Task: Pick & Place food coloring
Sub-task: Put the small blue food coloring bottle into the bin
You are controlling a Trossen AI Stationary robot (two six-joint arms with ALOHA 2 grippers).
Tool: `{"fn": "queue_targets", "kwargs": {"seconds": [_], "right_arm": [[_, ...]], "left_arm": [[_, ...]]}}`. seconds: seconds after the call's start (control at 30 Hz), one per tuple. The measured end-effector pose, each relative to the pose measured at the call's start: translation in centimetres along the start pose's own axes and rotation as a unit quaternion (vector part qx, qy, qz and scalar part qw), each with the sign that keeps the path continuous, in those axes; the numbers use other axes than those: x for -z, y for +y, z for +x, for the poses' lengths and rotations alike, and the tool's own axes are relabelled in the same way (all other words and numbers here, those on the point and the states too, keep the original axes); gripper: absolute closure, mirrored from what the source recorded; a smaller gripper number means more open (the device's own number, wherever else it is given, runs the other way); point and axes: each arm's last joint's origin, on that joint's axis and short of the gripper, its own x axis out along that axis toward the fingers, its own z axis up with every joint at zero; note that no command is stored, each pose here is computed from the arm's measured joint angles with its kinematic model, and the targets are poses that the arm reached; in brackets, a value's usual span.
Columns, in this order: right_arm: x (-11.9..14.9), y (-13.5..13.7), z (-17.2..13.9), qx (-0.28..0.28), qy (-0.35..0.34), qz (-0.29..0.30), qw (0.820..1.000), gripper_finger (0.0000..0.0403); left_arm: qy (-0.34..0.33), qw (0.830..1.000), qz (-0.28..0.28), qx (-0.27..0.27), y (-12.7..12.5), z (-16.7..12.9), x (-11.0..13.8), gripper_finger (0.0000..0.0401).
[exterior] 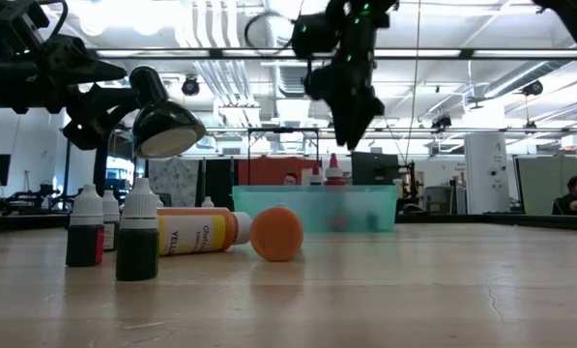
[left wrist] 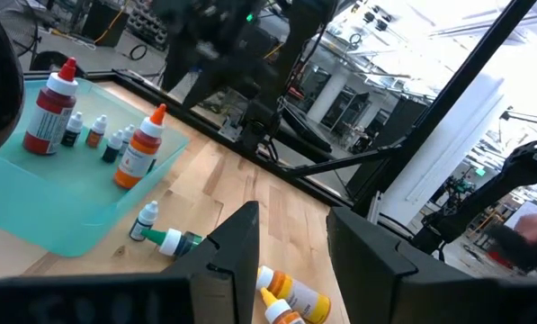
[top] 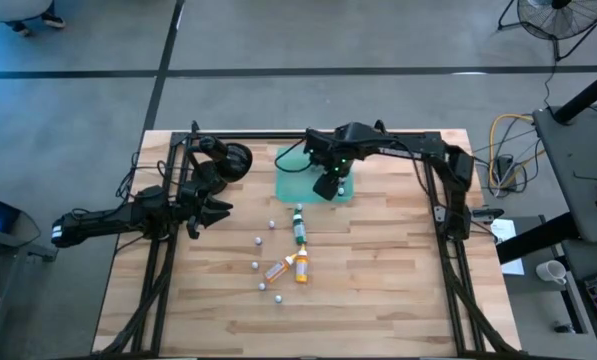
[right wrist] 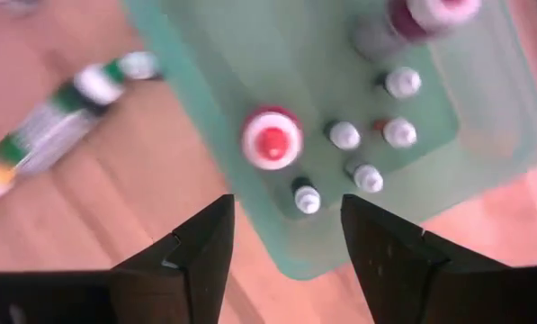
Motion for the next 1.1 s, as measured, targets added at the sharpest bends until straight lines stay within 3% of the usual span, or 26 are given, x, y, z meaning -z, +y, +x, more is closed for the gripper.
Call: {"fn": "queue_targets", "kwargs": {"seconds": [0.1,0.2,0.3,0.4,0.47,0.5,0.73,1.07,1.1], "right_arm": [[0.6,1.5,-1.7,-0.044,-0.026,-0.098,0.994,0.0207],[1.3,3.7,-2.2,-0.107,-0.039,-0.235,0.965,0.0209],[2.1,6.4,-1.7,-0.140,-0.043,-0.386,0.911,0.0209],[3.0,9.4,-0.6,-0.144,-0.043,-0.522,0.840,0.0210],[3.6,11.2,0.4,-0.143,-0.039,-0.580,0.801,0.0211],[3.7,12.1,1.0,-0.139,-0.039,-0.595,0.791,0.0212],[3.9,15.8,3.2,-0.125,-0.074,-0.594,0.791,0.0219],[2.8,17.3,2.9,-0.119,-0.160,-0.596,0.778,0.0222],[2.6,17.3,3.0,-0.108,-0.167,-0.589,0.783,0.0223]], "left_arm": [[0.000,1.000,0.000,0.000,0.0,0.0,0.0,0.0295],[0.000,1.000,0.000,0.000,0.0,0.0,0.0,0.0295],[0.000,1.000,0.000,0.000,0.0,0.0,0.0,0.0295],[0.000,1.000,0.000,0.000,0.0,0.0,0.0,0.0295],[0.000,1.000,0.000,0.000,0.0,0.0,0.0,0.0295],[0.000,1.000,0.000,0.000,0.0,0.0,0.0,0.0295],[0.000,1.000,0.000,0.000,0.0,0.0,0.0,0.0295],[0.000,1.000,0.000,0.000,0.0,0.0,0.0,0.0295],[0.000,1.000,0.000,0.000,0.0,0.0,0.0,0.0295]]}}
